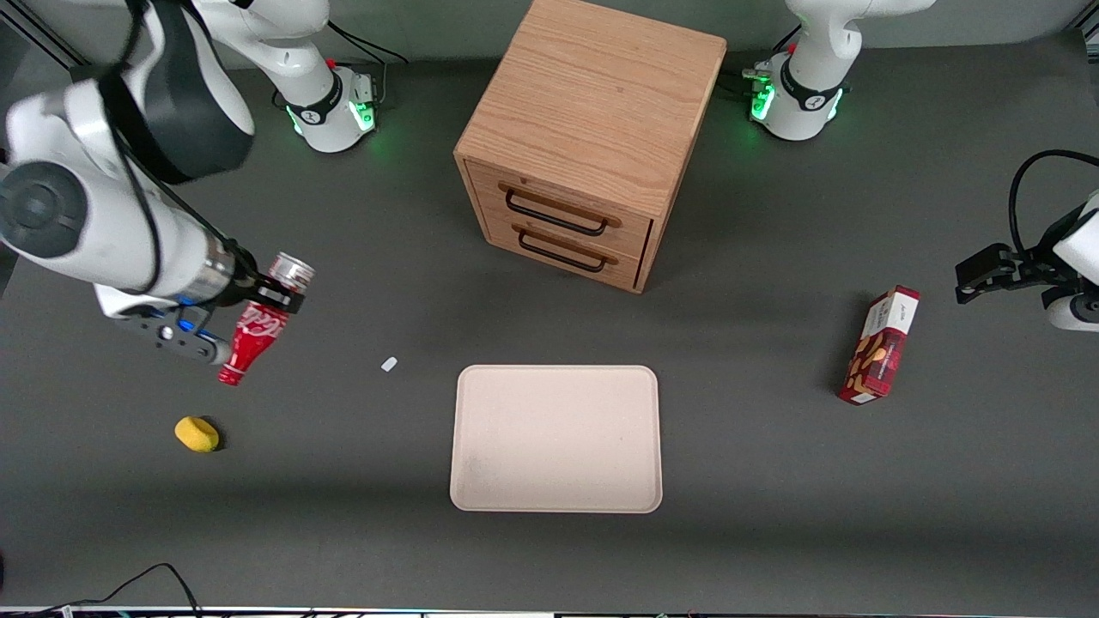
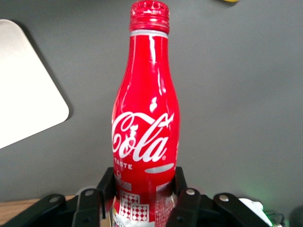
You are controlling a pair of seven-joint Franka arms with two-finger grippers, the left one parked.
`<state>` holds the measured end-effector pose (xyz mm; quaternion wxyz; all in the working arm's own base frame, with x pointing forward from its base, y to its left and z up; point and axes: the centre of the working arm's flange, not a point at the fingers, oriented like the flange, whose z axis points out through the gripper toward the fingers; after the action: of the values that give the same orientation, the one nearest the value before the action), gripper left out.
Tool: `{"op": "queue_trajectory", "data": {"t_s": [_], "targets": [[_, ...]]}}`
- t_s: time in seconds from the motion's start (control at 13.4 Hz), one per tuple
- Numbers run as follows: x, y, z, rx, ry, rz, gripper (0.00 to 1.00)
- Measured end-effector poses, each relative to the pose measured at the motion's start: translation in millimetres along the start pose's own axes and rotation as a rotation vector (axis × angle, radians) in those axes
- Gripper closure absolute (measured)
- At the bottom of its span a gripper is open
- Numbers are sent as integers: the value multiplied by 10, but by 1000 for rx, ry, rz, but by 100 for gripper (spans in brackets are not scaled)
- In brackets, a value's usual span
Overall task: Place coke bottle on tray
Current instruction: 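Carry the upright bottle over the cream tray's corner and lower it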
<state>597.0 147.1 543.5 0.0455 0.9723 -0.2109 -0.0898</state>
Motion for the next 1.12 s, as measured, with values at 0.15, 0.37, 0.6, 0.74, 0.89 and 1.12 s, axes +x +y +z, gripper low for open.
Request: {"op": "queue_trajectory", "data": {"t_s": [0.15,0.37,0.6,0.74,0.89,1.12], "targets": [[-13,-26,-55,6,-3,-9,47],[115,-262,221,0,-47,-35,47],[186,-912,598,3,-77,-72,47],[215,-1401,887,-7,-50,-95,47],[276,-1859,1241,13,28,-116,47],[311,-2456,2002,61,126,-161,47]]}}
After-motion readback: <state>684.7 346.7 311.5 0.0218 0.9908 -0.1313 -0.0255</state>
